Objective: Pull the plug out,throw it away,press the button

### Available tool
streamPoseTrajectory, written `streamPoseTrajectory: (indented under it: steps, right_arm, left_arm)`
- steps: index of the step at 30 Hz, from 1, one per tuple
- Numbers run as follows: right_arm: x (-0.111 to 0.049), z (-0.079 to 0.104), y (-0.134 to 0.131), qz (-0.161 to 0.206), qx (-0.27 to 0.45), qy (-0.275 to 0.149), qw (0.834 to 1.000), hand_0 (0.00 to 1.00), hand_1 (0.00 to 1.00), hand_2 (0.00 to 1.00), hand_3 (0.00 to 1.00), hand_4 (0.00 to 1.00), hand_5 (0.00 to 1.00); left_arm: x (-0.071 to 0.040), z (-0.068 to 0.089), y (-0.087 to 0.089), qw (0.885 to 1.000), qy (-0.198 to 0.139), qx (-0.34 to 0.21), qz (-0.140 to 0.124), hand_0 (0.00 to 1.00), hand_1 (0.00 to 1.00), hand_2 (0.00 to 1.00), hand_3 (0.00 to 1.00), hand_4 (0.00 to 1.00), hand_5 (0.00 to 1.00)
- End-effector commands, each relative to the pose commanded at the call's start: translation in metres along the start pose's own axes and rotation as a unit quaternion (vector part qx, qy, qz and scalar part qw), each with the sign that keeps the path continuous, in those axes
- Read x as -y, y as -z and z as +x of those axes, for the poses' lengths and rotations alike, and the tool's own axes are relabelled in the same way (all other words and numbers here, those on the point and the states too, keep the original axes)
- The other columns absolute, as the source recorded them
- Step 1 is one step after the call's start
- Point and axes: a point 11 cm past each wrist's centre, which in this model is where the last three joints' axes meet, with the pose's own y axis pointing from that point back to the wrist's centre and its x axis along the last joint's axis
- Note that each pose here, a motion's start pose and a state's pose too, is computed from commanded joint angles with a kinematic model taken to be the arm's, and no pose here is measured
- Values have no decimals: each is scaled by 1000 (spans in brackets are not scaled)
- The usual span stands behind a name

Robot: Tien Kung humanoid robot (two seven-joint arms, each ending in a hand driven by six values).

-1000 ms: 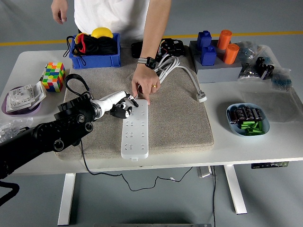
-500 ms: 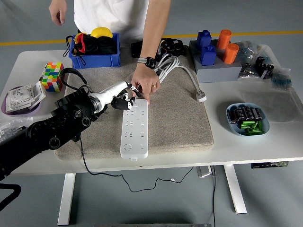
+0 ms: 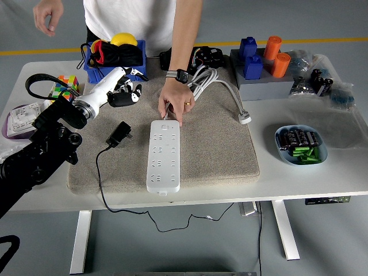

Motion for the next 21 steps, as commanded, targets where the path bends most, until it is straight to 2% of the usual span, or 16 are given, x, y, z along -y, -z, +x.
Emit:
streamPoseTrajectory:
  steps: [3, 4, 9, 10, 15, 16, 19, 21]
  right_arm:
    - [0, -1, 1, 2, 0, 1, 1000, 740, 659, 643, 615, 662, 485]
    - [0, -1, 1, 2, 0, 1, 1000, 740, 659, 643, 615, 663, 485]
    - [0, -2, 0, 1, 0, 2, 1000, 740, 659, 643, 615, 663, 485]
    - [0, -2, 0, 0, 0, 2, 1000, 740, 659, 643, 615, 663, 485]
    - [0, -2, 1, 1, 0, 2, 1000, 740, 659, 643, 615, 663, 485]
    - [0, -2, 1, 1, 1, 2, 1000, 739, 659, 643, 615, 663, 485]
    - [0, -1, 1, 1, 1, 2, 1000, 739, 659, 643, 615, 663, 485]
    - [0, -1, 1, 0, 1, 2, 1000, 739, 659, 643, 615, 663, 485]
  left_arm:
    - [-9, 20, 9, 999, -31, -10, 3, 467, 540, 514, 710, 671, 2]
    - [-10, 23, 11, 999, -36, -12, 4, 753, 739, 668, 765, 703, 74]
    - [-24, 46, 29, 997, -77, -23, 16, 753, 739, 668, 765, 703, 74]
    - [-26, 51, 32, 996, -86, -25, 18, 870, 897, 813, 822, 770, 212]
    - [-40, 75, 48, 991, -129, -35, 32, 870, 897, 813, 822, 770, 212]
    - [-44, 81, 53, 989, -140, -37, 37, 900, 936, 868, 853, 806, 322]
    - [-52, 92, 63, 985, -159, -42, 47, 900, 936, 868, 853, 806, 322]
    - [-55, 94, 66, 985, -160, -43, 49, 900, 936, 868, 853, 806, 322]
